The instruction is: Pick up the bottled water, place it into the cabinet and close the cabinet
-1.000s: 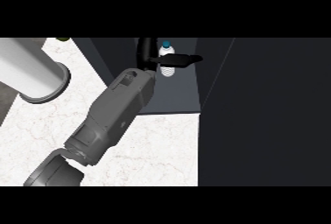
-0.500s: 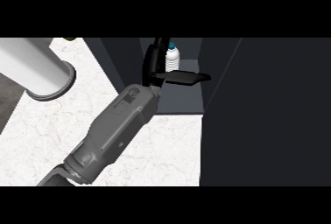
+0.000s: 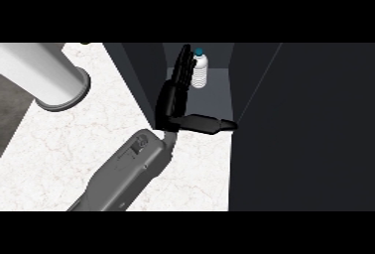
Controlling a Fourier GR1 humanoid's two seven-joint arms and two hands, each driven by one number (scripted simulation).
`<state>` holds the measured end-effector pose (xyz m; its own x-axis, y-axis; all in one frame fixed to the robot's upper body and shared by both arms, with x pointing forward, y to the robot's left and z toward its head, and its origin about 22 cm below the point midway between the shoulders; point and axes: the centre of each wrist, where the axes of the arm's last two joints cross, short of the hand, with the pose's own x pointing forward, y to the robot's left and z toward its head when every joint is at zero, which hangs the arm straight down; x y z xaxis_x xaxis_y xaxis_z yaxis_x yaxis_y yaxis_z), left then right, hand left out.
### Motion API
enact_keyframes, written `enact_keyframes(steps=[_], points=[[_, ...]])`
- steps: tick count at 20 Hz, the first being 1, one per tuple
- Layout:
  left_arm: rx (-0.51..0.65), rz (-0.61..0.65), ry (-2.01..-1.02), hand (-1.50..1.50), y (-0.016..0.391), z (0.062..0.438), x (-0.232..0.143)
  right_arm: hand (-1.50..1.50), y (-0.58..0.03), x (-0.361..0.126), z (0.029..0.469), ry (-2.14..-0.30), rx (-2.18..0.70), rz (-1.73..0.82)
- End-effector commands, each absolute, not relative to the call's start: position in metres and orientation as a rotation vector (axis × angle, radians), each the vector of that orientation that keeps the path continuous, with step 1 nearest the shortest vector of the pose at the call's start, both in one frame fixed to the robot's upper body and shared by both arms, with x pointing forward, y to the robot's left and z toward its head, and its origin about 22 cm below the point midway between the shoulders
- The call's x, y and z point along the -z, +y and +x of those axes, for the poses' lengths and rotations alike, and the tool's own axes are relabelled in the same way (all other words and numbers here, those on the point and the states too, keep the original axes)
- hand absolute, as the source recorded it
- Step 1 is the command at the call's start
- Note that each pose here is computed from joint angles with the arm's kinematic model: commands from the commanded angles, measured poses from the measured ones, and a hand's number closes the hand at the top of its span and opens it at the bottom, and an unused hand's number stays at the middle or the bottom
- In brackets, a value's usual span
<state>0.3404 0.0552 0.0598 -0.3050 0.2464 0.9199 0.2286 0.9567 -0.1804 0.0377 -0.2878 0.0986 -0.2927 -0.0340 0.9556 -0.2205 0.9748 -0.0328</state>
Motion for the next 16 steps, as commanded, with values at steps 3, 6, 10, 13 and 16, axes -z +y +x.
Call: enact_keyframes(steps=[3,6,10,13,16], points=[[-0.034,-0.416,-1.887,-1.5,0.067,0.281,-0.054,-1.5,-0.278,-0.134,0.032,-1.894,-0.266,0.157],[-0.044,-0.42,-1.859,-1.5,0.091,0.268,-0.051,-1.5,-0.274,-0.139,0.042,-1.889,-0.275,0.218],[-0.067,-0.398,-1.853,-1.5,0.104,0.239,-0.045,1.5,-0.272,-0.125,0.047,-1.757,-0.467,0.357],[-0.1,-0.368,-1.873,-1.5,0.113,0.227,-0.04,1.5,-0.262,-0.135,0.044,-1.766,-0.537,0.423],[-0.081,-0.357,-1.871,-1.5,0.134,0.211,-0.042,1.5,-0.25,-0.149,0.041,-1.749,-0.567,0.49]])
